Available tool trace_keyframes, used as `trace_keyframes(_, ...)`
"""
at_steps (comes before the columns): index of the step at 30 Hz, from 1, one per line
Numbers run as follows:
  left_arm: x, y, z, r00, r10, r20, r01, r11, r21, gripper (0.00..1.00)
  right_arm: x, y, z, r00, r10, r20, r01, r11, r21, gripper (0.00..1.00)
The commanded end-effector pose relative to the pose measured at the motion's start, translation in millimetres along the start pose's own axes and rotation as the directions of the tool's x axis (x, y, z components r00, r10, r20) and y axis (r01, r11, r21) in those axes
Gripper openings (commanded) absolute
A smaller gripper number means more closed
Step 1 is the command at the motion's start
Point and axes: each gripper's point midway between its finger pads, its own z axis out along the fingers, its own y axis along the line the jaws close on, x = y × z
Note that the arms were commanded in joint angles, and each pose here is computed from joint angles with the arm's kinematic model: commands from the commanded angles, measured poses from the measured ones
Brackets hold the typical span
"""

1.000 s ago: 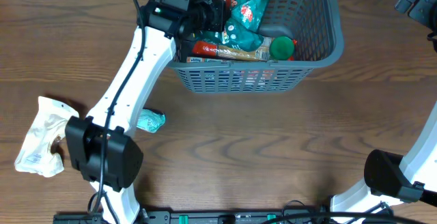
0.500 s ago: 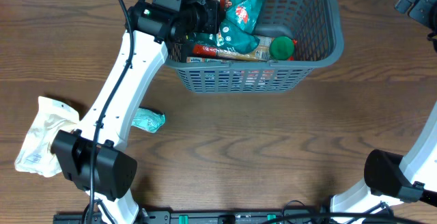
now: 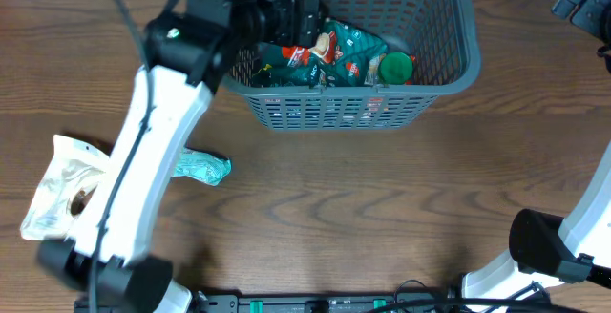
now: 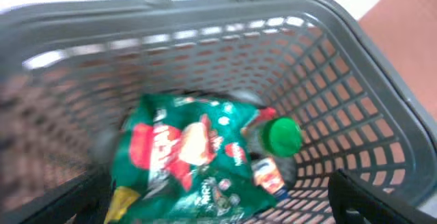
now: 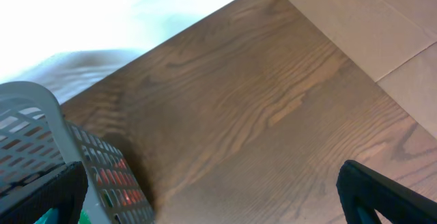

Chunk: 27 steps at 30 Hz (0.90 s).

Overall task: Pack container
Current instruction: 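Move the left gripper down to the light-blue wipes packet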

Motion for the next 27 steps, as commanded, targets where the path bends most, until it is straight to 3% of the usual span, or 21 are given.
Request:
trace_keyframes(1, -23, 35, -68, 0.985, -0.091, 0.148, 0.125, 0.963, -0.241, 0.99, 0, -1, -1, 1.000, 0.017, 0.001, -0.017, 1.000, 0.001, 0.99)
trace_keyframes(4, -5, 76, -121, 0.928, -0.276, 0.251, 0.362, 0.830, -0.424, 0.98, 0, -1, -1, 1.000, 0.017, 0.001, -0.017, 1.000, 0.001, 0.99)
trace_keyframes(10, 47, 99, -171, 0.822, -0.497, 0.277, 0.564, 0.646, -0.514, 0.99, 0, -1, -1, 1.000, 0.017, 0.001, -0.017, 1.000, 0.001, 0.99)
trace_keyframes(14, 89, 113, -186, 0.689, -0.640, 0.340, 0.681, 0.412, -0.605, 0.98, 0, -1, -1, 1.000, 0.017, 0.001, -0.017, 1.000, 0.001, 0.99)
trace_keyframes(16, 108, 116, -184, 0.627, -0.694, 0.353, 0.707, 0.317, -0.632, 0.99, 0, -1, -1, 1.000, 0.017, 0.001, -0.017, 1.000, 0.001, 0.99)
trace_keyframes(21, 141, 127, -165, 0.572, -0.746, 0.339, 0.674, 0.193, -0.713, 0.98, 0, -1, -1, 1.000, 0.017, 0.001, -0.017, 1.000, 0.001, 0.99)
trace_keyframes(24, 162, 132, -149, 0.502, -0.785, 0.363, 0.674, 0.092, -0.733, 0.99, 0, -1, -1, 1.000, 0.017, 0.001, -0.017, 1.000, 0.001, 0.99)
trace_keyframes(27, 182, 132, -125, 0.459, -0.825, 0.330, 0.662, 0.070, -0.746, 0.99, 0, -1, -1, 1.000, 0.017, 0.001, -0.017, 1.000, 0.001, 0.99)
